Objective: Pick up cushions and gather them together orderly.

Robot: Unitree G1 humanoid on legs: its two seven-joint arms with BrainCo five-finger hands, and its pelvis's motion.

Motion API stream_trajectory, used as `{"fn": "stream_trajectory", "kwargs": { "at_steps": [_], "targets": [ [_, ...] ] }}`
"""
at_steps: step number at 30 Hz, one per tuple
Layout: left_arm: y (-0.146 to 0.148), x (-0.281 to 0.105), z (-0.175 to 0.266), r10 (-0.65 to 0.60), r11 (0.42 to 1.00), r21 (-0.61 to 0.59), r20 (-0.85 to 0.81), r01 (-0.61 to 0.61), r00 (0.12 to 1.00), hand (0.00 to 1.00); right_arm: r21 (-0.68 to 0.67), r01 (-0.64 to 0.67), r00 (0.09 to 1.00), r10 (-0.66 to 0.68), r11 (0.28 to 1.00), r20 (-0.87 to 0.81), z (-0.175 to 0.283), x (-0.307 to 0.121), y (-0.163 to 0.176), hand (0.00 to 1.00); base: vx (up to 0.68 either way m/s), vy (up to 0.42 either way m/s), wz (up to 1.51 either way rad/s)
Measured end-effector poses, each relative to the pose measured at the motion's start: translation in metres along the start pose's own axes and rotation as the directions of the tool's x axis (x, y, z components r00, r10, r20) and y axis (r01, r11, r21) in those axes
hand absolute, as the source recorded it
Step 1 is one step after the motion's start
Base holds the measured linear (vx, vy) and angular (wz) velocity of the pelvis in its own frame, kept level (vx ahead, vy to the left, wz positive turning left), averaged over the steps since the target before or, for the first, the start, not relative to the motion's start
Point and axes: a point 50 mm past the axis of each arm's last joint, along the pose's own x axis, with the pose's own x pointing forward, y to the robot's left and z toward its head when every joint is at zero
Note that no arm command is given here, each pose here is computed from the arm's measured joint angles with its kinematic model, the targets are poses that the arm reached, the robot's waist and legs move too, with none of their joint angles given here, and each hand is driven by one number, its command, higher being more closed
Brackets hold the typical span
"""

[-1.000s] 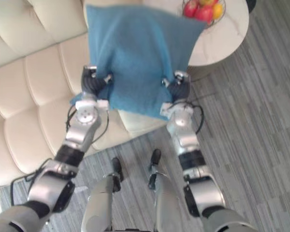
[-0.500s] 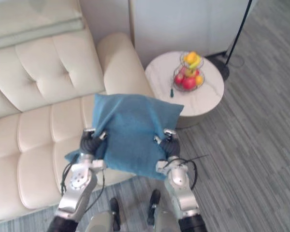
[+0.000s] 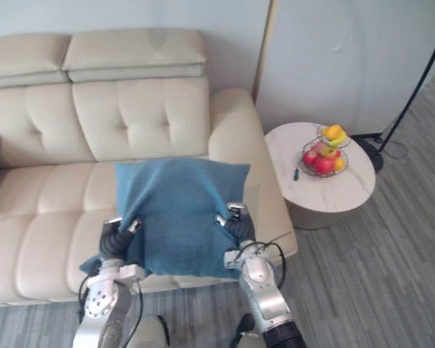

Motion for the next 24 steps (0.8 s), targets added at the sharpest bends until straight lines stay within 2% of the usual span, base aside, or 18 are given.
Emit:
{"fn": "stream_trajectory", "kwargs": {
  "at_steps": [3,11,14,19,24],
  "targets": [
    [-0.012,0.003,-0.019,-0.053,0.998,0.014,-0.075,0.054,0.996,1.00,-0.031,0.068,0.993,-0.071,0.997,-0.097,-0.022,-0.004,-0.017,1.00,-0.01,0.631,0.57],
    [0.010,0.002,-0.030,-0.031,0.994,0.097,-0.135,0.045,0.990,1.00,-0.023,0.045,0.965,-0.049,0.999,-0.257,-0.055,-0.014,0.000,1.00,0.04,0.390,-0.15],
    [0.007,0.001,-0.031,-0.054,0.994,0.092,-0.141,0.067,0.988,1.00,-0.034,0.046,0.965,-0.053,0.998,-0.257,-0.056,-0.015,-0.005,1.00,0.07,0.127,-0.16],
    [-0.020,0.007,-0.027,-0.184,0.978,0.082,-0.119,0.194,0.976,1.00,-0.073,0.098,0.974,-0.111,0.993,-0.199,-0.044,-0.013,-0.028,1.00,0.13,0.061,0.16],
    [-0.026,0.004,-0.029,-0.203,0.976,0.055,-0.133,0.212,0.970,1.00,-0.057,0.156,0.975,-0.163,0.986,-0.150,-0.032,-0.029,-0.035,1.00,0.15,0.004,0.28]
  ]
}}
